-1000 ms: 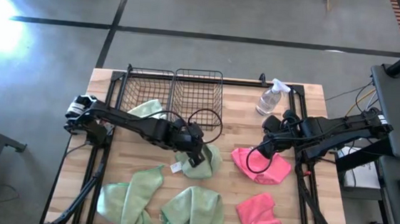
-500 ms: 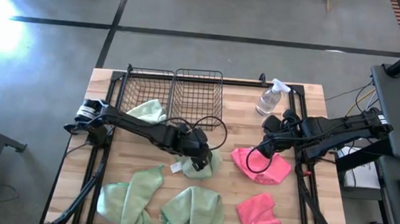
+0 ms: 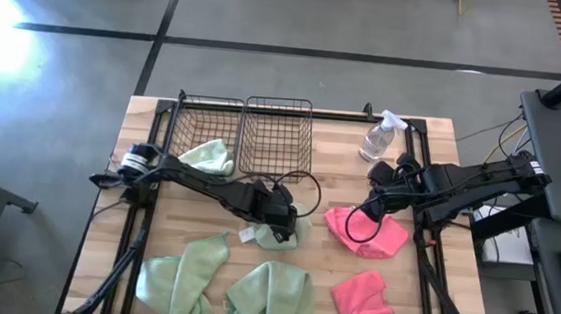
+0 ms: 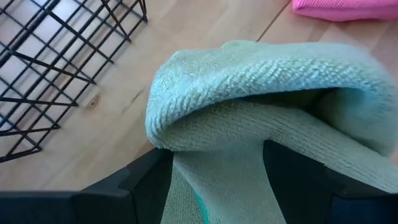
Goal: Sort microfiber towel by color & place in baskets
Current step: Put the green microfiber cloth into the left wire basket
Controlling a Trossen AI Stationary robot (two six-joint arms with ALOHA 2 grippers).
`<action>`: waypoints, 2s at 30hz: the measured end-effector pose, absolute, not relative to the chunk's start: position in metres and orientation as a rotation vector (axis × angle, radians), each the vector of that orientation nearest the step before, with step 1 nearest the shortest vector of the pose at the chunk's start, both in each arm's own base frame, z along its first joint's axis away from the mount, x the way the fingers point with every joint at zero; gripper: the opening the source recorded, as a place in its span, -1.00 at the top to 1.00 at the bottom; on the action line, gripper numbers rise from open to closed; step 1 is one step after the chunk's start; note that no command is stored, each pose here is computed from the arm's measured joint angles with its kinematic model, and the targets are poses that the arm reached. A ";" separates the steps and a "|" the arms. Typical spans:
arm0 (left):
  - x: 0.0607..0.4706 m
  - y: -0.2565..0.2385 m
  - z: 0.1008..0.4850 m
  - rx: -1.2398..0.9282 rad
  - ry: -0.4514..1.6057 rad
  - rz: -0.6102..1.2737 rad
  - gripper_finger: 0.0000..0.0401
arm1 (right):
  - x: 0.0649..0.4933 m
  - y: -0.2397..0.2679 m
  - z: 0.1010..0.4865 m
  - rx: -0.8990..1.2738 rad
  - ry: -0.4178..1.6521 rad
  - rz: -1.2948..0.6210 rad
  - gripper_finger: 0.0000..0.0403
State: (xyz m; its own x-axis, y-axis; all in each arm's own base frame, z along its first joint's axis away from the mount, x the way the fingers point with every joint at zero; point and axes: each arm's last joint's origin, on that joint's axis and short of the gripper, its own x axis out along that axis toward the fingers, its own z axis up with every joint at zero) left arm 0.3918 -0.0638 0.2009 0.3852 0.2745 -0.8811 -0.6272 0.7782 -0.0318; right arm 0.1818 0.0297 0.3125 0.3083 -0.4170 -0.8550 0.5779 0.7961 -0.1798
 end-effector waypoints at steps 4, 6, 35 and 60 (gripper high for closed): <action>0.393 -0.064 0.198 -0.400 1.027 0.601 -0.16 | 0.182 0.030 0.313 0.172 1.071 -0.662 0.66; 0.393 -0.064 0.197 -0.412 1.024 0.609 -0.16 | 0.182 0.030 0.313 0.173 1.071 -0.662 0.66; 0.400 -0.063 0.198 -0.444 0.881 0.660 -0.16 | 0.181 0.033 0.311 0.243 1.133 -0.585 0.66; 0.390 -0.072 0.157 -0.669 0.907 0.544 -0.06 | 0.181 0.032 0.311 0.225 1.133 -0.582 0.66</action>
